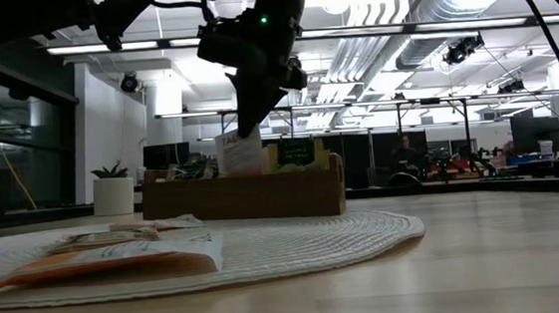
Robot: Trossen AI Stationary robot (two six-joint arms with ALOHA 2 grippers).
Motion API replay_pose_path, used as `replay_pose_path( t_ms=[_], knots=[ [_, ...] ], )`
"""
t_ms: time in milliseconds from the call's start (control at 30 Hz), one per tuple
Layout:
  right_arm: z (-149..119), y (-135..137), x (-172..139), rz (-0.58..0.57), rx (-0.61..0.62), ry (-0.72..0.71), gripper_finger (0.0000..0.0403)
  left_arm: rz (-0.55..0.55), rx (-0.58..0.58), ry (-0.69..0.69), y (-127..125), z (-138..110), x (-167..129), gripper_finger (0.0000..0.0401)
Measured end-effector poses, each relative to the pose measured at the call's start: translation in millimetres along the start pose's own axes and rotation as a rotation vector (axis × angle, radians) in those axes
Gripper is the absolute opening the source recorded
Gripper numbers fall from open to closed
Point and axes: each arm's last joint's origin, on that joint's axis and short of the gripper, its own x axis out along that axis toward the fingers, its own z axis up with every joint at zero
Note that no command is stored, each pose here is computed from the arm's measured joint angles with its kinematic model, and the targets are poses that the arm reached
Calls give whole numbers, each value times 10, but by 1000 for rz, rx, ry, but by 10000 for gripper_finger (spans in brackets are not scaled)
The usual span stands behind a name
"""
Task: Pick & Place Tea
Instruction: Put the orange tea bag into the middle section of the wooden organizer
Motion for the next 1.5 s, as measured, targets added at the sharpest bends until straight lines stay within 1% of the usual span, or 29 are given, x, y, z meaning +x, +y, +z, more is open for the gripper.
replay_pose_path(
  t_ms=[100, 267, 533, 600, 700, 900, 967, 1033, 1167, 1300, 1400, 1500],
  knots=[
    [-1, 6, -1, 10, -11, 3, 0, 0, 0, 0, 0, 0, 0, 248],
    [-3, 20, 1, 59, -22, 16, 0, 0, 0, 0, 0, 0, 0, 248],
    [-36, 75, 135, 147, -41, 68, 0, -1, -1, -4, 0, 4, 0, 248],
    [-58, 82, 179, 138, -41, 86, 0, 0, -2, -7, 0, 7, 0, 248],
    [-51, 74, 180, 107, -25, 73, 0, 0, -1, -2, 0, 2, 0, 248],
    [-66, 67, 179, 103, -28, 89, 4, 0, -1, -1, 0, 1, 0, 248],
    [-84, 62, 177, 99, -33, 108, 15, 0, 0, 0, 0, 0, 0, 248],
    [-95, 55, 161, 96, -35, 120, 35, 0, 0, 0, 0, 0, 0, 248],
    [-86, 22, 97, 96, -31, 119, 91, 0, 1, 7, 0, -7, 0, 248],
    [-47, -60, -26, 96, -15, 96, 141, 0, 2, 46, 0, -45, -1, 248],
    [-10, -138, -174, 86, 4, 63, 163, -36, -33, 104, -10, -97, -4, 248],
    [40, -200, -382, 95, 29, 1, 170, -83, -72, 220, -22, -207, -22, 248]
  ],
)
